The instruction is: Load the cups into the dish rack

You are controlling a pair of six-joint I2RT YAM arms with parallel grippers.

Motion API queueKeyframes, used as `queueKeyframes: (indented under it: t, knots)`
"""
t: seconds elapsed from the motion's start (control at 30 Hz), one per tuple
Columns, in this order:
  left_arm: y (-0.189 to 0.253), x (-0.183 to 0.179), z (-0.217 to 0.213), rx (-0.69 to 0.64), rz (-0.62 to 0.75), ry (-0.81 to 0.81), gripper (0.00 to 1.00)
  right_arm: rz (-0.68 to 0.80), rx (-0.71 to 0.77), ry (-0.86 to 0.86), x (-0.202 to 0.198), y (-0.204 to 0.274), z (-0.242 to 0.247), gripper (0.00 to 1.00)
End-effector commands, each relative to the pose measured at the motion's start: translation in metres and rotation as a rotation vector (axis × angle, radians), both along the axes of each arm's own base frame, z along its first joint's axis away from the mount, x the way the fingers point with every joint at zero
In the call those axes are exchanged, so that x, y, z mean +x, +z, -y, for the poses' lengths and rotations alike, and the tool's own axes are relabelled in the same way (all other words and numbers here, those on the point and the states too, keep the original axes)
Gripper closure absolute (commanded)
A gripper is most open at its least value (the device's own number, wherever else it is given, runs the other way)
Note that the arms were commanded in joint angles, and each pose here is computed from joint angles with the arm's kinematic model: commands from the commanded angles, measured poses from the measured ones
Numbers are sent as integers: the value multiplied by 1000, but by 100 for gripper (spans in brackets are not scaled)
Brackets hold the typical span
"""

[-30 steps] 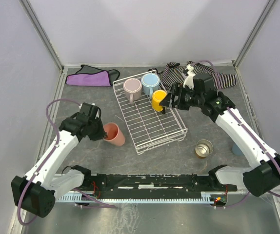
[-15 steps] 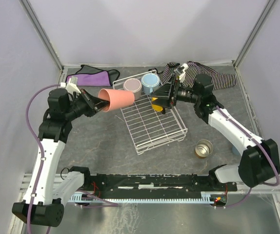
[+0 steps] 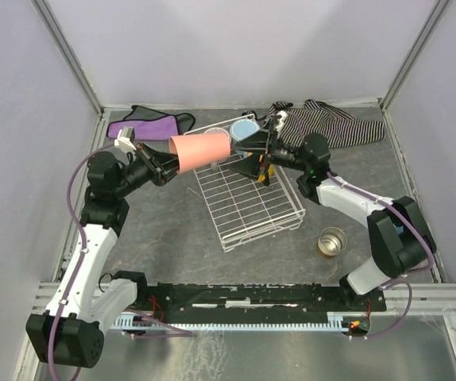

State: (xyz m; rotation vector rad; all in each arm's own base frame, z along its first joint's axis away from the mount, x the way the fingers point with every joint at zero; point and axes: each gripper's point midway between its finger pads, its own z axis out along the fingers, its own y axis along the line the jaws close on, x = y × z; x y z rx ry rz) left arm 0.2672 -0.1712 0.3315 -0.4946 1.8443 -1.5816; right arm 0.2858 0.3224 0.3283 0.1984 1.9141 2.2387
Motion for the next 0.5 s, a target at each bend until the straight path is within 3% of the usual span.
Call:
queueKeyframes:
  t: [0.0,0.47]
  knots:
    - [29,-6,7,-78,57,-58,97,104,91,44,-13,31,-16,0]
    - [9,-9,9,-69,-5,-76,97,136,205,60,-10,59,-24,0]
